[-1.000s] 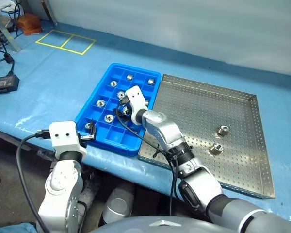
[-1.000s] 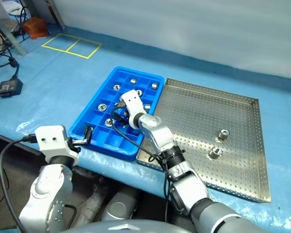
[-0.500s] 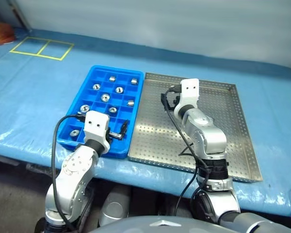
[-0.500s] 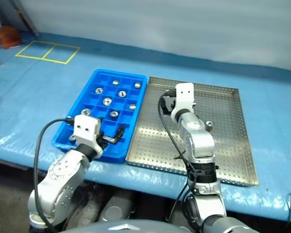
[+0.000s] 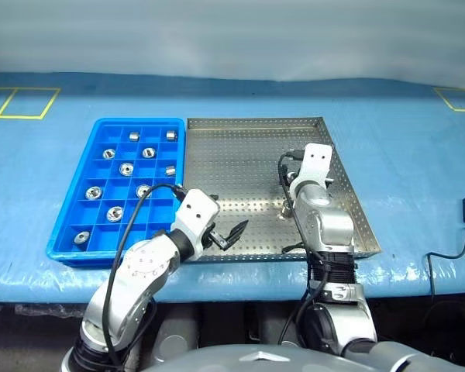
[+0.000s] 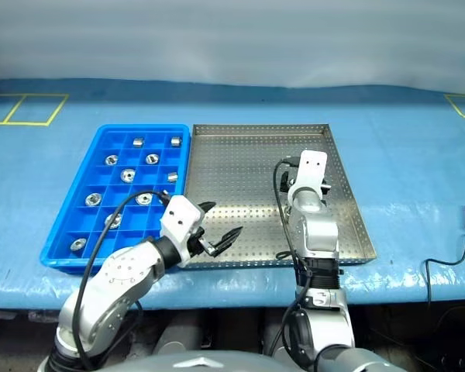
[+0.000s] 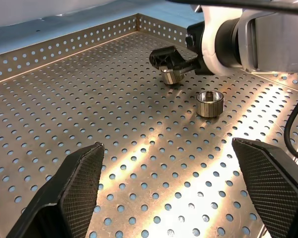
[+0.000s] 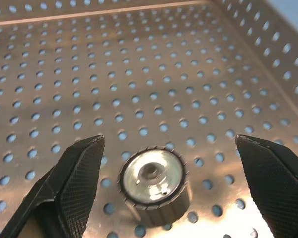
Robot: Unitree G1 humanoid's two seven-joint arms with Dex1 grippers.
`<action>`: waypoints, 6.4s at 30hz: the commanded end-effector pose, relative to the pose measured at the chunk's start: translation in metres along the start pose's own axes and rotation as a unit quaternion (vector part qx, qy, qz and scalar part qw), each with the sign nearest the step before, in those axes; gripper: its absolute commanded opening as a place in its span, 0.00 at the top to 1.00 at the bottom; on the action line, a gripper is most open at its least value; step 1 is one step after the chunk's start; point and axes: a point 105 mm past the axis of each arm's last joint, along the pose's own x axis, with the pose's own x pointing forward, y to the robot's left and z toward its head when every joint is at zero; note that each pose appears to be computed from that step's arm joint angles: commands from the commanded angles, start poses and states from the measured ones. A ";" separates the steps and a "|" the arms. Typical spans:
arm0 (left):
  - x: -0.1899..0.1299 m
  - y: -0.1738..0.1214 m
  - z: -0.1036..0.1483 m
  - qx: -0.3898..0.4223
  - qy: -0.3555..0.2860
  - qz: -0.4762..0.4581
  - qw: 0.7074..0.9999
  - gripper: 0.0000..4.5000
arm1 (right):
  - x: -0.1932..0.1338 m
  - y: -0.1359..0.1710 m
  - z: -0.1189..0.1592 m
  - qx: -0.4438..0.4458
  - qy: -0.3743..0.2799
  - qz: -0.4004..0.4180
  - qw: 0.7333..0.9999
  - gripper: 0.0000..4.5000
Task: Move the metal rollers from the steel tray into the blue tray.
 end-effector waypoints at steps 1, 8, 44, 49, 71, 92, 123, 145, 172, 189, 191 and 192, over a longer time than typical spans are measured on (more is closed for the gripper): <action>0.000 -0.003 0.004 -0.002 -0.011 -0.004 1.000 0.00 | 0.000 0.005 0.005 0.012 -0.011 0.008 1.000 0.01; -0.001 -0.001 0.004 -0.007 -0.014 0.013 1.000 0.00 | -0.004 0.008 0.011 0.013 -0.020 0.016 1.000 0.45; -0.082 0.055 -0.024 -0.073 -0.031 0.325 0.942 0.00 | -0.129 0.208 -0.002 -0.185 -0.011 0.524 0.831 0.59; -0.079 0.054 -0.021 -0.074 -0.039 0.321 0.943 0.00 | -0.116 0.201 -0.014 -0.184 0.008 0.507 0.842 0.59; -0.018 0.024 0.000 -0.042 -0.055 0.123 0.990 0.00 | -0.082 0.035 0.035 -0.109 -0.048 0.227 0.967 0.01; -0.003 -0.006 -0.010 -0.021 -0.002 -0.015 1.000 0.00 | -0.072 0.010 -0.032 -0.076 0.029 0.184 0.979 0.01; -0.079 0.054 0.009 -0.060 -0.079 0.280 0.955 0.00 | -0.123 0.153 0.064 -0.117 -0.117 0.460 0.872 0.62; -0.114 0.034 -0.019 -0.058 -0.041 0.351 0.933 0.00 | -0.135 0.205 -0.016 -0.161 -0.014 0.566 0.809 0.62; -0.071 0.033 -0.001 -0.036 -0.065 0.227 0.971 0.00 | -0.137 0.132 0.018 -0.128 -0.036 0.524 0.841 0.01; -0.062 0.031 -0.004 -0.034 -0.047 0.191 0.980 0.00 | -0.152 0.115 0.002 -0.161 -0.011 0.541 0.826 0.01; -0.062 0.031 -0.004 -0.034 -0.047 0.190 0.980 0.00 | -0.152 0.115 0.002 -0.162 -0.010 0.540 0.826 0.01; -0.062 0.030 -0.004 -0.034 -0.047 0.189 0.980 0.00 | -0.152 0.115 0.001 -0.163 -0.010 0.539 0.826 0.01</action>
